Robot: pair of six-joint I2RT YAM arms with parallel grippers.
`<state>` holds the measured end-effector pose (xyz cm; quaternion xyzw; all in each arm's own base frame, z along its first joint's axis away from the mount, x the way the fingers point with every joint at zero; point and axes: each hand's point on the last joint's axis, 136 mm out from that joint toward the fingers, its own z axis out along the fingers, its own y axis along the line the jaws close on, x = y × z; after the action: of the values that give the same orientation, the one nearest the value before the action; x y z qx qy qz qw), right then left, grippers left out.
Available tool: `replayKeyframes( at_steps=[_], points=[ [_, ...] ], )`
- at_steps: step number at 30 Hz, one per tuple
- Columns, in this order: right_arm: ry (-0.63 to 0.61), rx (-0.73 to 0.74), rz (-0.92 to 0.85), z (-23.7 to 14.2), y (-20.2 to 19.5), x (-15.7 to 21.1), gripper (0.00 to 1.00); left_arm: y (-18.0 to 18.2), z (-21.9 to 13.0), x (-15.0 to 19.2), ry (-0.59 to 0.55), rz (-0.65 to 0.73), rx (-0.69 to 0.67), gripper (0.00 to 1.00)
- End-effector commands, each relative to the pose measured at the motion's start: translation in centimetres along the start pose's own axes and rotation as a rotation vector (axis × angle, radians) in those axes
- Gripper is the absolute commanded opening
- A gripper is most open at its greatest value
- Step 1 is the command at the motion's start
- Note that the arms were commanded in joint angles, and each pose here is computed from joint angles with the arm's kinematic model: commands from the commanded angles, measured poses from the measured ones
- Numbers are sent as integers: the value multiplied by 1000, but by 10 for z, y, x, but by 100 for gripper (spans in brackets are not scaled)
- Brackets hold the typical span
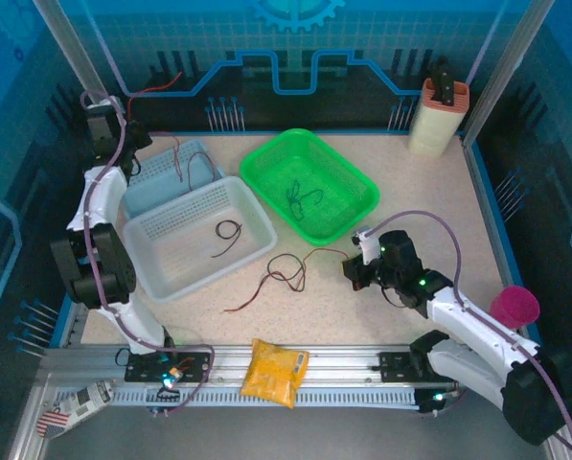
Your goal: Untangle the cables
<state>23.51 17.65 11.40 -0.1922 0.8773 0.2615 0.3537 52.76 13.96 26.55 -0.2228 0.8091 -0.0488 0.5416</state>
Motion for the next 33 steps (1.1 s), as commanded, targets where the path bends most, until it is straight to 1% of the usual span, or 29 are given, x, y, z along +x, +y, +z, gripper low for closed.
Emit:
replayKeyframes(
  at_steps=[1, 2, 4, 10, 14, 17, 18, 20, 23, 26, 30, 33],
  points=[
    [18, 11, 11, 0, 0, 8, 0, -2, -4, 0, 3, 31, 16, 65],
    [20, 10, 9, 0, 0, 8, 0, -2, -5, -1, 2, 36, 14, 80],
    [22, 10, 6, 0, 0, 8, 0, -2, -10, -5, -20, 38, 10, 98],
    [24, 7, 2, 2, 1, 6, 0, -10, -33, -22, -102, 51, 37, 99],
    [25, 3, 1, 3, 2, 6, 0, -17, -50, -28, -106, 25, 54, 99],
    [23, 0, -6, 3, 3, 4, 0, -33, -76, -28, -96, -1, 100, 99],
    [22, -2, -9, 3, 4, 3, 0, -45, -88, -23, -85, 3, 138, 99],
    [20, -6, -14, 2, 5, 2, 0, -71, -114, -11, -64, 36, 229, 99],
    [12, -18, -31, 0, 8, -4, 0, -110, -155, 19, -29, 96, 411, 99],
    [13, -35, -55, -1, 12, -8, 0, -145, -196, 59, 32, 169, 633, 98],
    [23, -46, -72, -1, 15, -10, 0, -182, -251, 123, 159, 313, 922, 95],
    [24, -52, -77, -2, 16, -11, 0, -194, -273, 168, 258, 387, 1043, 93]
  ],
)
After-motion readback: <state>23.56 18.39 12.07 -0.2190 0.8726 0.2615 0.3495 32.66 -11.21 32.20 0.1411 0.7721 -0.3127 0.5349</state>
